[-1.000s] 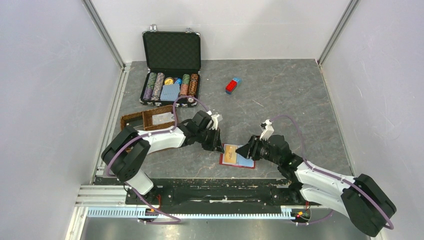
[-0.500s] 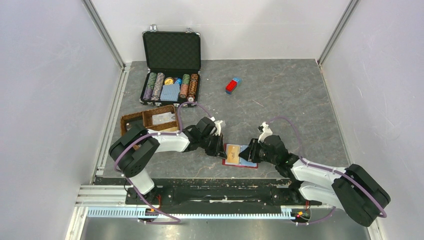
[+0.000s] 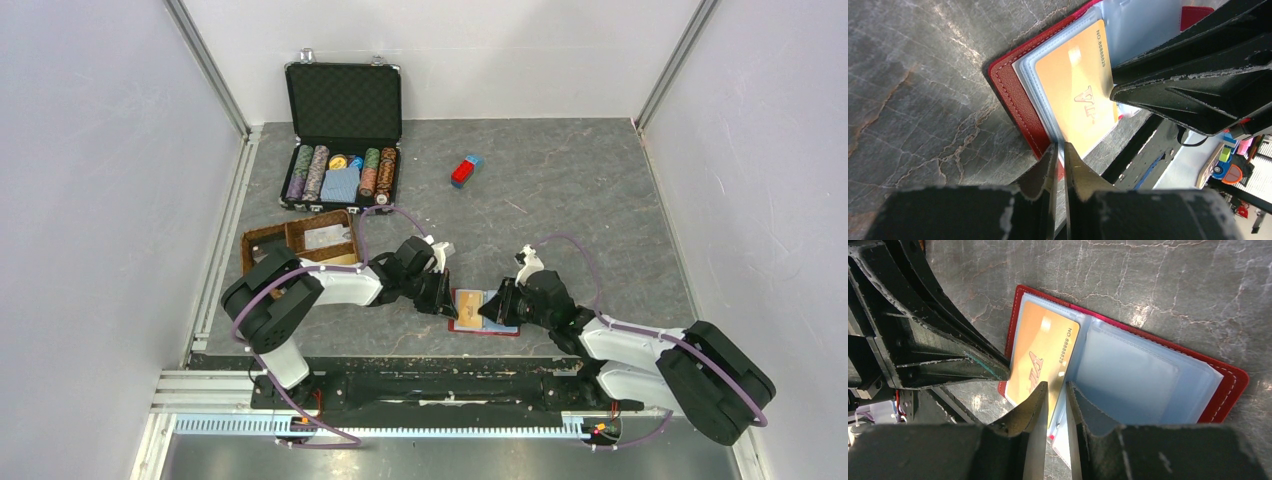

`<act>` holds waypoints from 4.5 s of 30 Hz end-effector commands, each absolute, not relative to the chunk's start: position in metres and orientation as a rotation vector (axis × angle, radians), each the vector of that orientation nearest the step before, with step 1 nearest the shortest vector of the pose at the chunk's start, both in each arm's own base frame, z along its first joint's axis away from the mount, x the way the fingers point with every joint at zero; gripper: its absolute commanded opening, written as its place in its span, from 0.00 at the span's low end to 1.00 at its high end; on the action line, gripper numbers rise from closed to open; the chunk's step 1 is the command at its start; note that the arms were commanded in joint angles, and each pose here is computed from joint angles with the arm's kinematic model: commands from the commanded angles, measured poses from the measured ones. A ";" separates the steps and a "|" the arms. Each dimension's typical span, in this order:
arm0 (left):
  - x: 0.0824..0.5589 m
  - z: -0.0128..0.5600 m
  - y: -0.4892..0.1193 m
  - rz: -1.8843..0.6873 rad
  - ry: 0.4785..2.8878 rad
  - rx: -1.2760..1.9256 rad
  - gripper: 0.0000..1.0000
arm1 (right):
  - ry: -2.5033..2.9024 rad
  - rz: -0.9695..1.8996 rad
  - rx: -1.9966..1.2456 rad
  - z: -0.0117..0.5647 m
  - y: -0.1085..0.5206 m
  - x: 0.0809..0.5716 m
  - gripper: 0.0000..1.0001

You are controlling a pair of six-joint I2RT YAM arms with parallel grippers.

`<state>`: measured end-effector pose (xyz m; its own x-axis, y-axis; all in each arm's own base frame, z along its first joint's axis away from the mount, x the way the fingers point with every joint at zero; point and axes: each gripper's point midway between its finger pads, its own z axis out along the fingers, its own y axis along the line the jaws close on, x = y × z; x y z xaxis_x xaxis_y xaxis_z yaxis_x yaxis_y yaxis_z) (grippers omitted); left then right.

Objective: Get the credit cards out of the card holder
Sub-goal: Remove the credit card from the card holder.

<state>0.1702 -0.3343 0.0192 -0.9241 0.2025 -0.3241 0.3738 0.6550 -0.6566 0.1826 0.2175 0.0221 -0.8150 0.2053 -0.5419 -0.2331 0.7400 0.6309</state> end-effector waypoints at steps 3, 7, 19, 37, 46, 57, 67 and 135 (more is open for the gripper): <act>0.165 0.006 -0.335 -1.086 2.698 0.442 0.14 | 2.306 1.015 -0.020 0.027 0.223 0.181 0.21; 0.164 0.006 -0.335 -1.080 2.703 0.447 0.14 | 2.272 1.058 -0.024 0.033 0.227 0.181 0.16; 0.155 0.003 -0.343 -1.074 2.714 0.483 0.15 | 2.149 1.226 -0.053 0.054 0.238 0.173 0.09; 0.150 -0.001 -0.340 -1.009 2.725 0.479 0.15 | 2.142 1.197 -0.065 0.054 0.234 0.176 0.00; 0.152 -0.008 -0.333 -0.945 2.749 0.467 0.15 | 2.177 1.099 -0.100 0.046 0.221 0.182 0.00; 0.154 0.000 -0.338 -0.969 2.730 0.466 0.20 | 2.151 1.135 -0.110 0.054 0.218 0.184 0.00; 0.154 0.009 -0.342 -1.005 2.716 0.449 0.27 | 2.180 1.139 -0.103 0.051 0.214 0.184 0.00; 0.154 -0.007 -0.342 -1.002 2.738 0.396 0.14 | 2.253 1.202 -0.078 0.038 0.203 0.182 0.03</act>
<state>0.1612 -0.3539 0.0178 -0.9327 0.1789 -0.3133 0.3477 0.6775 -0.6482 0.1722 0.1970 0.0217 -0.8628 0.2036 -0.4627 -0.2512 0.6216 0.7420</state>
